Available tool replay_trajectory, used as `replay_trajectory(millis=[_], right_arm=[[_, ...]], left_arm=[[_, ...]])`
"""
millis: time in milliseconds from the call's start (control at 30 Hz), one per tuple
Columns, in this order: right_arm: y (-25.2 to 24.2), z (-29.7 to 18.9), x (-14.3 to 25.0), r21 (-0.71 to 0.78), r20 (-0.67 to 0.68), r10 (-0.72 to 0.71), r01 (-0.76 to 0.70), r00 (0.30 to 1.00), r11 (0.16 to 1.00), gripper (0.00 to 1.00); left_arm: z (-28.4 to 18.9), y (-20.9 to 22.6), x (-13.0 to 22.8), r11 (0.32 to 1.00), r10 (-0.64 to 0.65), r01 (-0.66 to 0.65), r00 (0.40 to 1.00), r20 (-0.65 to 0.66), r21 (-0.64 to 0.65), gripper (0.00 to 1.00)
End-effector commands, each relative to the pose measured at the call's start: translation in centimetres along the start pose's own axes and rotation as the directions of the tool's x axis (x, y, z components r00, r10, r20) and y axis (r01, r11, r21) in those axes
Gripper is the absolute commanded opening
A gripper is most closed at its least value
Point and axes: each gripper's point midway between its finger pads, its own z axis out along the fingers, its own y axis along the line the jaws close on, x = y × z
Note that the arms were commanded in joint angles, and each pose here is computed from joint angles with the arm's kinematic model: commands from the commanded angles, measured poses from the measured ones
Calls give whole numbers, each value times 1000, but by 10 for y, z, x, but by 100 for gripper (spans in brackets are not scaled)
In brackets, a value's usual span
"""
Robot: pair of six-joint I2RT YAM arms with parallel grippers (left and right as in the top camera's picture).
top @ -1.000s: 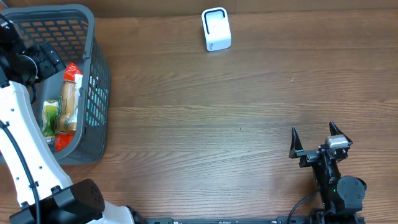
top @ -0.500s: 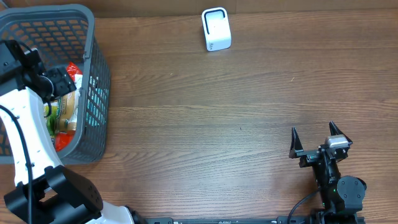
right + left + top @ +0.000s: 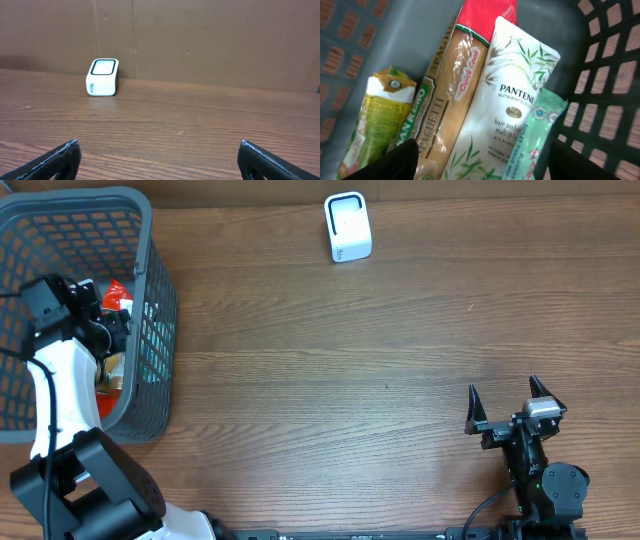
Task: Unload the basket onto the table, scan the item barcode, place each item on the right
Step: 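Move the left gripper into the basket over the white Pantene tube, then grasp the white Pantene tube with the left gripper and lift it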
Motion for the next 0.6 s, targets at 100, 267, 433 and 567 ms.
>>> replay_trajectory(millis=[100,267,433,567], right_arm=[[-1,0,3,6,0,-1,1,1000,1000,100],[-1,0,3,6,0,-1,1,1000,1000,100],[-1,0,3,6,0,-1,1,1000,1000,100],[-1,0,3,6,0,-1,1,1000,1000,100]], left_arm=[[30,-8,22,999,21,-17,997,-76,48,68],[49,-13,37,997,19,-8,990,-137,77,61],[57,-15,44,996,18,-3,986,-163,93,38],[56,-15,43,996,17,-2,987,-162,93,4]])
